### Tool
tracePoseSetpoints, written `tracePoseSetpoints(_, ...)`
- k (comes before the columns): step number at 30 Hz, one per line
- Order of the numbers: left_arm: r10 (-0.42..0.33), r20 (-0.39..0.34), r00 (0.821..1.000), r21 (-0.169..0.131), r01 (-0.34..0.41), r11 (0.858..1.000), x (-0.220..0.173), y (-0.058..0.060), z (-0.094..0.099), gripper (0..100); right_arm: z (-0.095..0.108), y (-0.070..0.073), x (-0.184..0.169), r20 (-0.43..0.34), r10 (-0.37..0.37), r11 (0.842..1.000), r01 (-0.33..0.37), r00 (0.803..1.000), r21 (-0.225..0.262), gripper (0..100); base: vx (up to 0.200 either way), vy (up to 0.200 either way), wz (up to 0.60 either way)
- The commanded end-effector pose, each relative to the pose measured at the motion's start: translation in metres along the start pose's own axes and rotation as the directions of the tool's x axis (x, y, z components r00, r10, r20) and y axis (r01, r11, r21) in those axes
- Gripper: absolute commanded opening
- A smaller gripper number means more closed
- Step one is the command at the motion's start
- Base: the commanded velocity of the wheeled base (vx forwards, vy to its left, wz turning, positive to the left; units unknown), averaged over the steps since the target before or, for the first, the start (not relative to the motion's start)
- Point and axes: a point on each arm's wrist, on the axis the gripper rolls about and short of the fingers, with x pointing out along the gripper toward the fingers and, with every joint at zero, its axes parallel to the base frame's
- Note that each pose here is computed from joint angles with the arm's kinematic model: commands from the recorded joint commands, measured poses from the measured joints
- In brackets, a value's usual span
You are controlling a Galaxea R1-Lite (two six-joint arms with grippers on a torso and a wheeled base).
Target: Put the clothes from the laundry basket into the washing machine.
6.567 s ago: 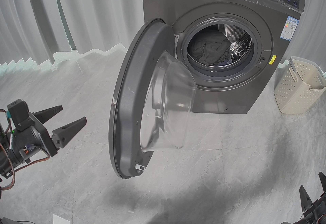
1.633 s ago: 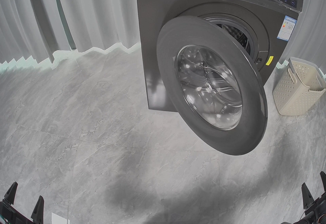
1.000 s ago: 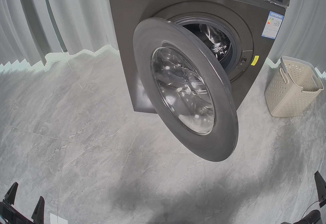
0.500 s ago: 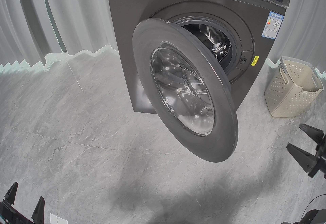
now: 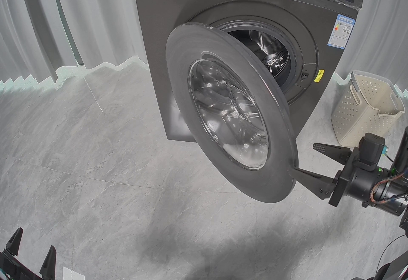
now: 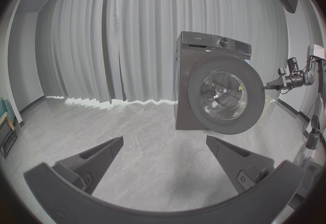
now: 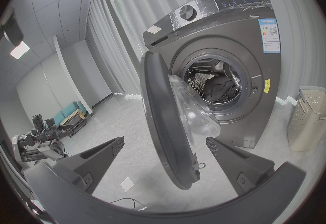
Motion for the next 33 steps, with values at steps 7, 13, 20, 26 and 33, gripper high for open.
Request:
tracePoseSetpoints(7,0.000,-0.003,1.000,0.000,0.000,1.000,0.000,0.000,-0.005,100,-0.002,-0.043,0.020,0.030,-0.186,0.983,0.186,0.982,0.004,100,0.000,0.000,0.00)
tracePoseSetpoints(13,0.000,-0.003,1.000,0.000,0.000,1.000,0.000,0.000,-0.005,100,0.003,-0.073,0.004,0.070,-0.335,0.941,0.337,0.940,-0.014,100,0.000,0.000,0.00)
tracePoseSetpoints(20,0.000,-0.003,1.000,0.001,0.000,1.000,0.000,0.000,-0.005,100,-0.016,-0.052,-0.008,0.007,-0.261,0.965,0.261,0.965,-0.021,100,0.000,0.000,0.00)
tracePoseSetpoints(26,0.002,-0.003,1.000,0.000,-0.002,1.000,0.000,0.000,-0.005,100,-0.038,-0.013,-0.012,-0.077,-0.076,0.997,0.075,0.994,-0.011,100,0.000,-0.067,0.00)
tracePoseSetpoints(33,0.002,-0.005,1.000,0.000,-0.002,1.000,0.000,0.000,-0.005,100,-0.037,0.003,-0.005,-0.079,0.018,0.999,-0.015,0.997,0.035,100,0.000,-0.200,0.00)
